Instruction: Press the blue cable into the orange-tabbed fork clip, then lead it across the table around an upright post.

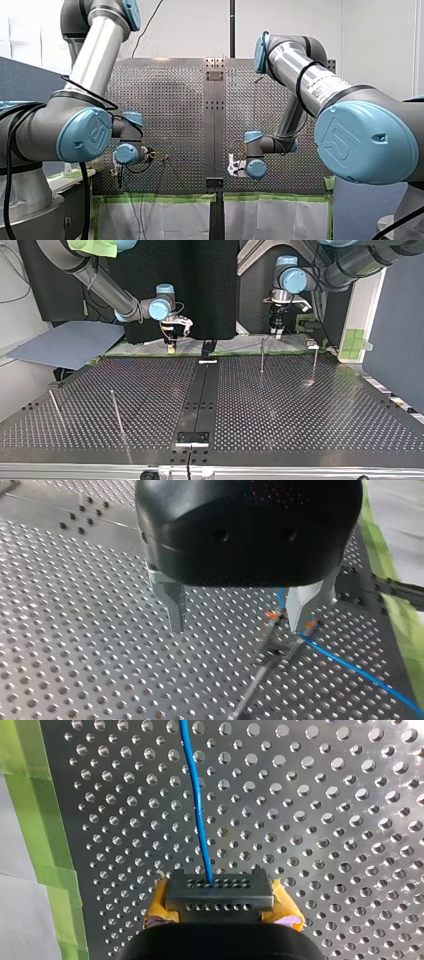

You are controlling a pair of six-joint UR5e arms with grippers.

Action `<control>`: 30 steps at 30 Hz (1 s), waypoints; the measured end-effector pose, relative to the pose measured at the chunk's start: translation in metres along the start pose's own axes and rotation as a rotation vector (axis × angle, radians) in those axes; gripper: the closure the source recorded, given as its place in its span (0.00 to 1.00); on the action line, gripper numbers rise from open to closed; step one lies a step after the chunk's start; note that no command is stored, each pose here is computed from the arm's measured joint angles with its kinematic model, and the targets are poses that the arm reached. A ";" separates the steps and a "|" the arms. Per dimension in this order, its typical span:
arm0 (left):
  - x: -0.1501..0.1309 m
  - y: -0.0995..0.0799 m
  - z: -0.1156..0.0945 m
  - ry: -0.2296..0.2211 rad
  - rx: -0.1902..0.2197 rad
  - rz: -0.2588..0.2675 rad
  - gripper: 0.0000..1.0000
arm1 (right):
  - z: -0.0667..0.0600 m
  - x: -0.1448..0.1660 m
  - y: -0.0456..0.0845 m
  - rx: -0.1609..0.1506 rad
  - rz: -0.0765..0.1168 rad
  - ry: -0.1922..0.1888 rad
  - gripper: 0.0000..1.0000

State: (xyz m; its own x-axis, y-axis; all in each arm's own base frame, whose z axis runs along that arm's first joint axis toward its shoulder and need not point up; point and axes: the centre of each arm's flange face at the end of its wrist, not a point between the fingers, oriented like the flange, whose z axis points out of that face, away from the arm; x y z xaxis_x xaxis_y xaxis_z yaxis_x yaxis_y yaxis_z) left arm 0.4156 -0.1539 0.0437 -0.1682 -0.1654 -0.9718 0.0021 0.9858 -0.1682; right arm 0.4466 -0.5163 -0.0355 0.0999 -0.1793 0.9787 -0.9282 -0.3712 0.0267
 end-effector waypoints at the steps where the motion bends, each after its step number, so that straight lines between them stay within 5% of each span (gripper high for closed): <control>1: 0.004 0.001 0.000 0.006 -0.004 0.002 0.00 | 0.000 0.000 0.000 0.001 0.000 0.000 1.00; 9: 0.019 0.004 -0.002 0.044 -0.021 0.025 0.00 | 0.000 0.000 0.000 0.004 0.001 -0.001 1.00; 19: 0.017 0.003 0.001 0.034 -0.023 0.039 0.00 | -0.001 -0.001 -0.001 0.009 0.000 -0.005 1.00; 30: 0.016 0.003 0.003 0.043 -0.069 0.104 0.00 | -0.002 -0.001 -0.005 0.015 -0.003 -0.005 1.00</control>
State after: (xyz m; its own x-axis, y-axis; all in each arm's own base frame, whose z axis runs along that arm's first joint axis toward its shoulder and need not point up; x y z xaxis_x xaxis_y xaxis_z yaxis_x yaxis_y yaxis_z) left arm 0.4156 -0.1540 0.0271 -0.2132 -0.0619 -0.9750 -0.0461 0.9975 -0.0533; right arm 0.4503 -0.5126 -0.0364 0.1048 -0.1827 0.9776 -0.9223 -0.3855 0.0268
